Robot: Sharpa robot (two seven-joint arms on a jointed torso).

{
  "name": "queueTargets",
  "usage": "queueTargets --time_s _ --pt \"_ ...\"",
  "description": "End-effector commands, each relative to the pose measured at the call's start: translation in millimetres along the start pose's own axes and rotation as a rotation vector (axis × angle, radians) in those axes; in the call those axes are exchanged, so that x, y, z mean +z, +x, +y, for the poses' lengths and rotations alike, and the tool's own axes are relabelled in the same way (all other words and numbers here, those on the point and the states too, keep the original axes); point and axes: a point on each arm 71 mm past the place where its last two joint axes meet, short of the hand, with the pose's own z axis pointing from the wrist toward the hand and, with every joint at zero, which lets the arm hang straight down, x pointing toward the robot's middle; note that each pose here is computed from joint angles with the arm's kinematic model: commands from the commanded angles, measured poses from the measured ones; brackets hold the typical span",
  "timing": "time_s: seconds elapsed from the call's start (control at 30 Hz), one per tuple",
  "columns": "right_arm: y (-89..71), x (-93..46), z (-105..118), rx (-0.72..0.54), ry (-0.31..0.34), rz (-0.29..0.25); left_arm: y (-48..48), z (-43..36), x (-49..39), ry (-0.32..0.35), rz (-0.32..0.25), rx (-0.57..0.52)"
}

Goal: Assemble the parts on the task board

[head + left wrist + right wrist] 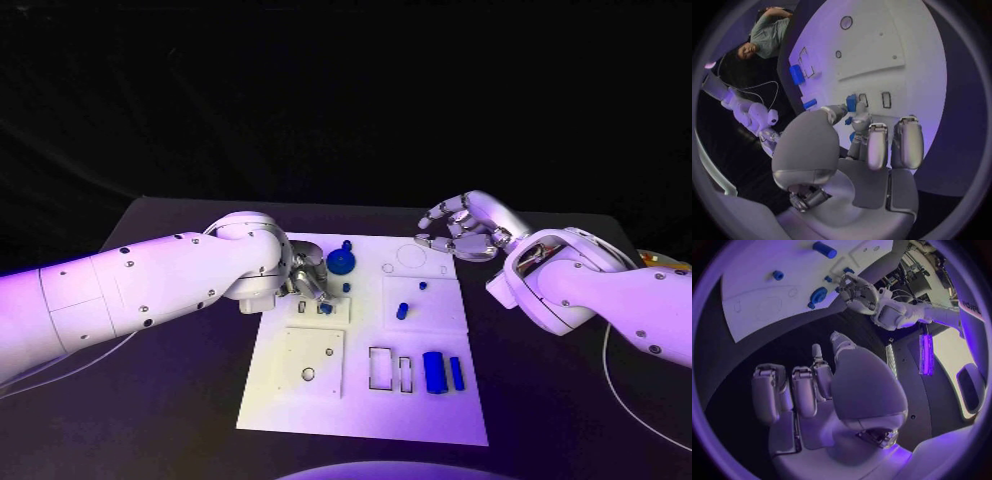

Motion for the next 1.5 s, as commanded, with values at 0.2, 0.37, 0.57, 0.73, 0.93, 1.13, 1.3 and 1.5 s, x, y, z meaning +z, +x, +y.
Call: queueTargets --time_s 0.2,0.37,0.57,0.73,0.93,1.13,1.3,1.5 --pt "1.2 0.1 0.4 -0.011 -0.009 0.008 2.0 -3.3 0.5 0.025 0.027 -0.006" --pt "0.4 0.3 -0.6 -0.011 -0.009 0.002 1.9 -3.5 -0.9 0.049 0.020 -0.047" --pt "-0.1 0.1 -1.0 -0.011 -0.009 -0.002 0.4 -0.6 -5.0 0.064 0.001 -0.113" --pt "-1.0 -0.3 -1.7 -0.011 -0.009 -0.006 -1.6 2.8 -9.8 0.067 -0.036 -0.134" --pt "-2.1 -1.0 -2.6 -0.012 -0.007 -0.010 -3.9 6.8 -14.7 0.064 -0.096 -0.113" --pt "-2.8 -1.4 -3.4 -0.013 -0.006 -0.012 -3.7 9.7 -15.8 0.052 -0.139 -0.075" --pt "-3.1 -1.6 -4.1 -0.013 -0.004 -0.012 -1.8 13.0 -14.2 0.034 -0.161 -0.047" --pt "-2.5 -1.6 -4.2 -0.013 -0.005 -0.011 3.7 14.2 -10.4 0.017 -0.163 -0.012"
